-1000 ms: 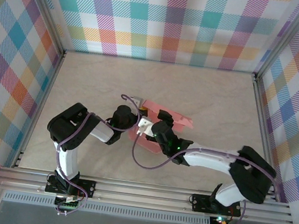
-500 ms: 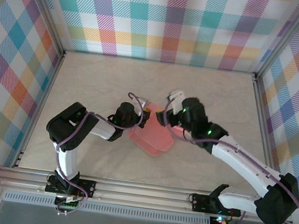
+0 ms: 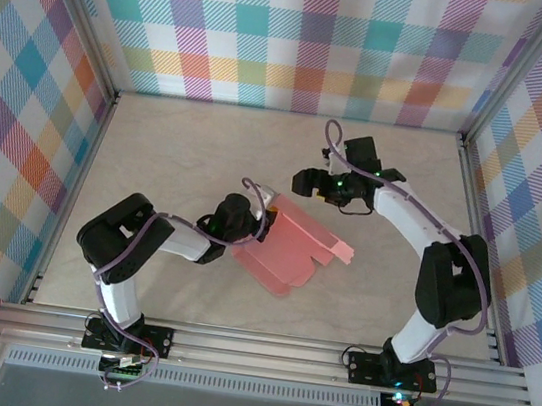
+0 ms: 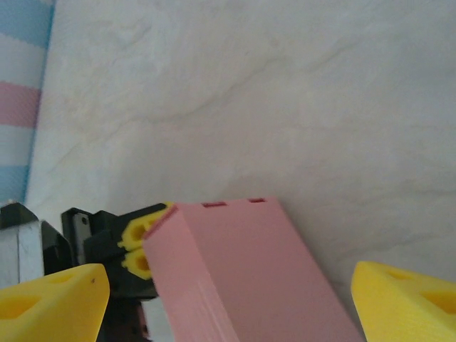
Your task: Fold the paper box
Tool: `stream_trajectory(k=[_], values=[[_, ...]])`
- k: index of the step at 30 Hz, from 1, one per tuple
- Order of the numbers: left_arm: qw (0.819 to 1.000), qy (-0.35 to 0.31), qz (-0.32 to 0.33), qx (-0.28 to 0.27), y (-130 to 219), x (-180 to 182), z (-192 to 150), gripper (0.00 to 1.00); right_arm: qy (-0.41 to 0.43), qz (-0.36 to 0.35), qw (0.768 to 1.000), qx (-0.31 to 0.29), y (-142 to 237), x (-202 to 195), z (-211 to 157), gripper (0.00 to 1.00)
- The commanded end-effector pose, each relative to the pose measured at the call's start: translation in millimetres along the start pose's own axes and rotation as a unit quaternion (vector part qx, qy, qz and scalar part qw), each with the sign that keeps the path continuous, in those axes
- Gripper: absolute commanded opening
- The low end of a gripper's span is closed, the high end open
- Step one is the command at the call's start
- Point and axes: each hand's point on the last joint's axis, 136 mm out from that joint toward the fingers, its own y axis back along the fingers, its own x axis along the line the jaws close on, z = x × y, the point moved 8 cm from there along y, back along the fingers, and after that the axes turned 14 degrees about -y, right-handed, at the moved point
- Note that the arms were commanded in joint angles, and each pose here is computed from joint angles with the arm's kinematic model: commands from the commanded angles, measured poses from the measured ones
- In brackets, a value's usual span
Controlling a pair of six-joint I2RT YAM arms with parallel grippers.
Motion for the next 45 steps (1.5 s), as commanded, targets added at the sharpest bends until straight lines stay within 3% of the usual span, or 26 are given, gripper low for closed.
stream_trajectory(k=[1,13,20,31,45], values=[[0.999,-0.019,0.029,0.006,5,2,1,0.03,-0.008,0.073,0.996,0.053,-7,14,-4,0.88],[1.0,-0.011,0.023,0.003,-7,-4,-11,0.07,-0.042,0.064,0.994,0.079,-48,-7,8,0.84],[1.0,-0.012,0.016,0.005,-10,-6,-14,0.1,-0.071,0.093,0.988,0.105,-65,-13,5,0.78],[1.0,-0.019,0.015,0.012,-9,-7,-17,0.13,-0.082,0.075,0.987,0.113,-74,-26,-3,0.61],[1.0,-0.012,0.018,0.019,-12,-7,-24,0.18,-0.069,0.046,0.989,0.122,-80,-39,-9,0.56]])
